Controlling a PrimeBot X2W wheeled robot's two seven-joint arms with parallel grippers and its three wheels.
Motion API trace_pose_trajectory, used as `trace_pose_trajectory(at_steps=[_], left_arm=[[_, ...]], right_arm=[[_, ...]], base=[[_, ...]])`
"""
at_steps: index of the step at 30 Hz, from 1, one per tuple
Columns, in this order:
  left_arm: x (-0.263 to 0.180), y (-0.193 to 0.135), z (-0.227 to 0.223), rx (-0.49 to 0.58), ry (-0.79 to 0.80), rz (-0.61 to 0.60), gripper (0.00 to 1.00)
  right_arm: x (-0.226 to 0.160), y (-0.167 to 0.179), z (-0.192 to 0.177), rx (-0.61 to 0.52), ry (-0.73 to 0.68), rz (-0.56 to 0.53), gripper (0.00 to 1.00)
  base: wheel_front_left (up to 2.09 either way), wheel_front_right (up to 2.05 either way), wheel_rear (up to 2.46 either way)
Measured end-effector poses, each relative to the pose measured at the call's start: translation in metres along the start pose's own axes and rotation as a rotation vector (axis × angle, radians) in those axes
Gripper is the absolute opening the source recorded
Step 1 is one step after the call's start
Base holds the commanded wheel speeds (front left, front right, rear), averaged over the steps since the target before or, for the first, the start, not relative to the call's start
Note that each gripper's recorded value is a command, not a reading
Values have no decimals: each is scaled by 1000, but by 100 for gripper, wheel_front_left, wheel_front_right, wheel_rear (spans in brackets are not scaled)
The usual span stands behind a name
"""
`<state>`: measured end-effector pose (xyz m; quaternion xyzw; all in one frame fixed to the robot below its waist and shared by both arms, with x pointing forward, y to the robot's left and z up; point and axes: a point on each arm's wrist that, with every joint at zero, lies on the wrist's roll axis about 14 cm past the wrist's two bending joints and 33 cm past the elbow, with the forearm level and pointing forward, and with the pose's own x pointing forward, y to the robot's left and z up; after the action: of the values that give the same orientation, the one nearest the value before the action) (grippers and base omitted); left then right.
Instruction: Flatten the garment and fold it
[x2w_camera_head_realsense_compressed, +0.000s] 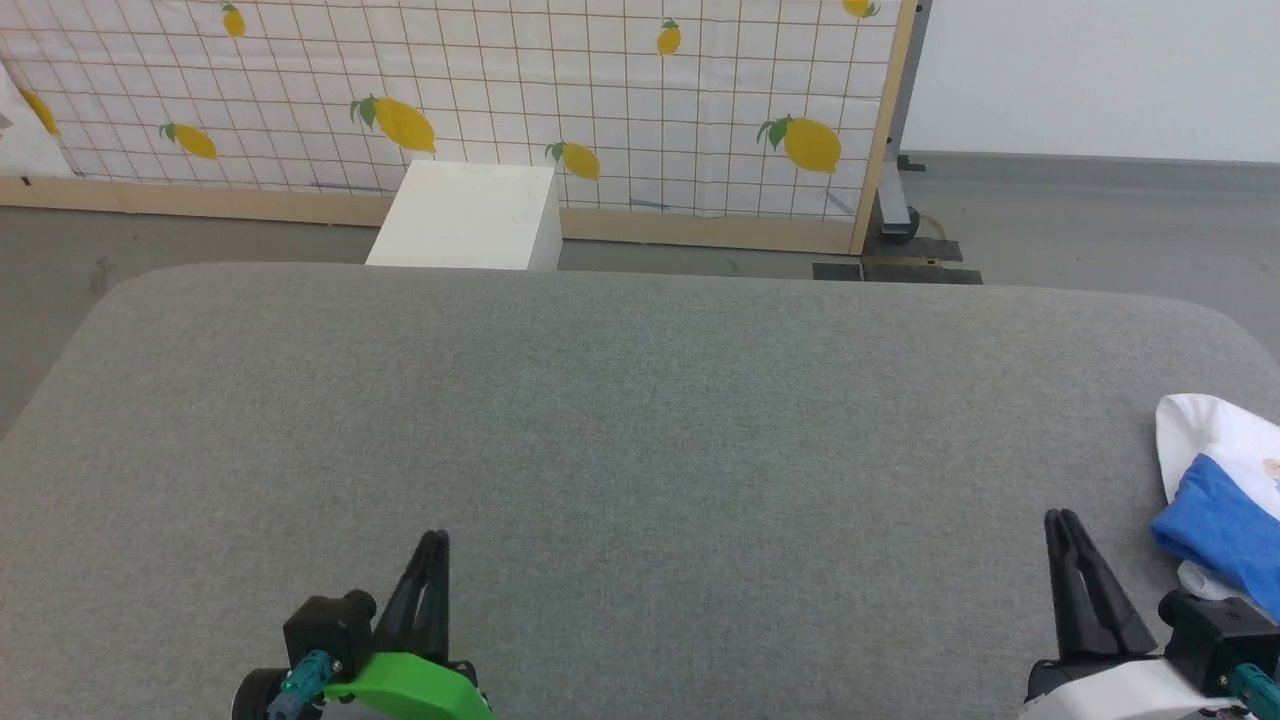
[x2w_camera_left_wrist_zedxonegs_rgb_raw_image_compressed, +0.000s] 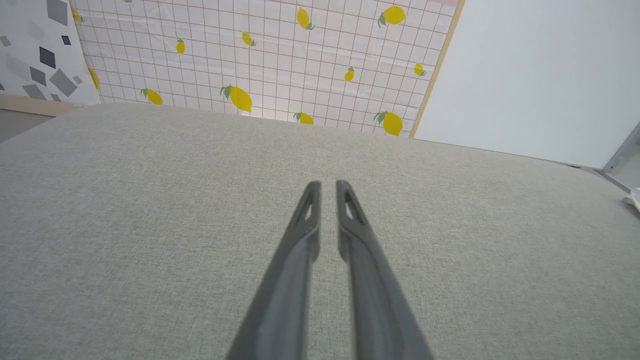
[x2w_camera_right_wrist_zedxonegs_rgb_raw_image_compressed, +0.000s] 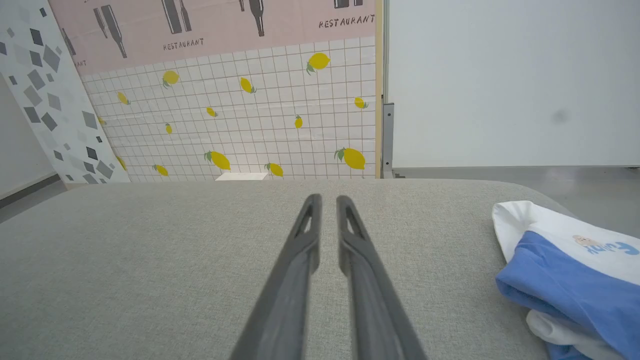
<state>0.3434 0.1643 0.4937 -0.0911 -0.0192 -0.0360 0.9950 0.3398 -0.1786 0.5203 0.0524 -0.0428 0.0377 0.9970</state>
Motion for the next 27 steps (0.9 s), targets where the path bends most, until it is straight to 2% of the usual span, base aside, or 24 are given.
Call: trace_pose_trajectory(at_steps=[27], left_arm=[[5, 0, 3, 30, 12, 0, 0]], right_arm=[[1, 1, -6, -18, 36, 5, 0]], base=[[0, 0, 0]])
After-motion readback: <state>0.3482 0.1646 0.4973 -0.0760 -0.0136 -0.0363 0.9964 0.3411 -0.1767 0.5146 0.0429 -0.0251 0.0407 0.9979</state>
